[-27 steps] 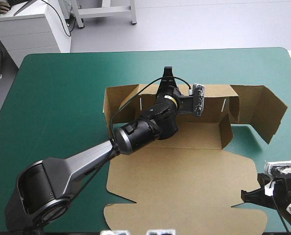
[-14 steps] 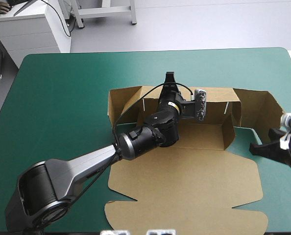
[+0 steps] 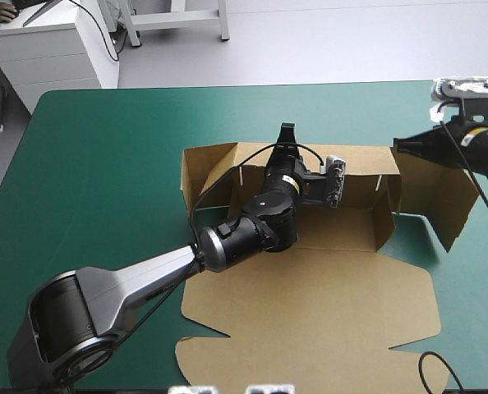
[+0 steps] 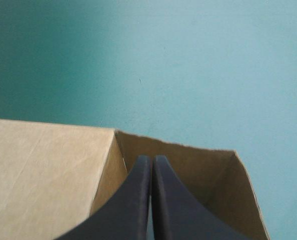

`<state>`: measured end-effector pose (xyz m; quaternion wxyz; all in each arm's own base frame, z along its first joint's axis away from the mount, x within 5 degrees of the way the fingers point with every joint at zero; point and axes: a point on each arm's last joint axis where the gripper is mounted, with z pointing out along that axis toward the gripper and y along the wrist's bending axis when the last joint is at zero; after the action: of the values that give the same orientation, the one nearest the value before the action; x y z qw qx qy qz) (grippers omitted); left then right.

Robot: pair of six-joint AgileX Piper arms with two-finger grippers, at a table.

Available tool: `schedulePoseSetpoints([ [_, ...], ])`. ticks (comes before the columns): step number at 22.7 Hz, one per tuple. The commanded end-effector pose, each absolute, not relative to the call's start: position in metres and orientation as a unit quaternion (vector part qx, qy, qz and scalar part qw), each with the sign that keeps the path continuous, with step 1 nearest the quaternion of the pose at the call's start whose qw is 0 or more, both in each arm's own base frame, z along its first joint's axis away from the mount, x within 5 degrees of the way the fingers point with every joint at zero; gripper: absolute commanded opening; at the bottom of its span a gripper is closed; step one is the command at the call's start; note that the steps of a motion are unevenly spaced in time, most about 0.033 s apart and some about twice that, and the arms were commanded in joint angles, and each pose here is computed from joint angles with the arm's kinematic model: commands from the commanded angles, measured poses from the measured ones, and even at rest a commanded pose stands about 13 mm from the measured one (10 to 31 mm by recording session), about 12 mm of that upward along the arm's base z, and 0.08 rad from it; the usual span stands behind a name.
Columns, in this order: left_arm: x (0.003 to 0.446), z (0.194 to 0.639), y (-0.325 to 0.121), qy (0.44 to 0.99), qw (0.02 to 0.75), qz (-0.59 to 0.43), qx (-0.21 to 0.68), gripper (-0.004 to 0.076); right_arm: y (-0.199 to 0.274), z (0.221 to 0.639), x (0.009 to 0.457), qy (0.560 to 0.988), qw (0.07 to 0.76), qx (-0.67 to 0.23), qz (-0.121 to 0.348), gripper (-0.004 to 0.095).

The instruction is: Fold the box

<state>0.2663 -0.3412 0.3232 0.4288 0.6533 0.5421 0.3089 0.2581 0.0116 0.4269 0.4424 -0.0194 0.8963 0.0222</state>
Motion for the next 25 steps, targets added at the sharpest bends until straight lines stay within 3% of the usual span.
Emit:
schedulePoseSetpoints([
  [1, 0.260, 0.351, -0.330, 0.552, 0.449, 0.316, 0.627, -0.0008, 0.013, 0.443, 0.284, 0.881, 0.471, -0.028, 0.017, -0.0004],
  [12, 0.260, 0.350, -0.327, 0.560, 0.440, 0.324, 0.623, -0.0008, -0.014, 0.414, 0.350, 0.920, 0.391, -0.012, 0.021, -0.0014],
  [17, 0.260, 0.350, -0.328, 0.558, 0.443, 0.322, 0.624, -0.0008, -0.029, 0.405, 0.354, 0.926, 0.370, -0.011, 0.077, -0.0019],
  [25, 0.260, 0.350, -0.328, 0.558, 0.444, 0.320, 0.624, -0.0008, -0.030, 0.387, 0.354, 0.949, 0.302, -0.037, 0.082, -0.0019],
])
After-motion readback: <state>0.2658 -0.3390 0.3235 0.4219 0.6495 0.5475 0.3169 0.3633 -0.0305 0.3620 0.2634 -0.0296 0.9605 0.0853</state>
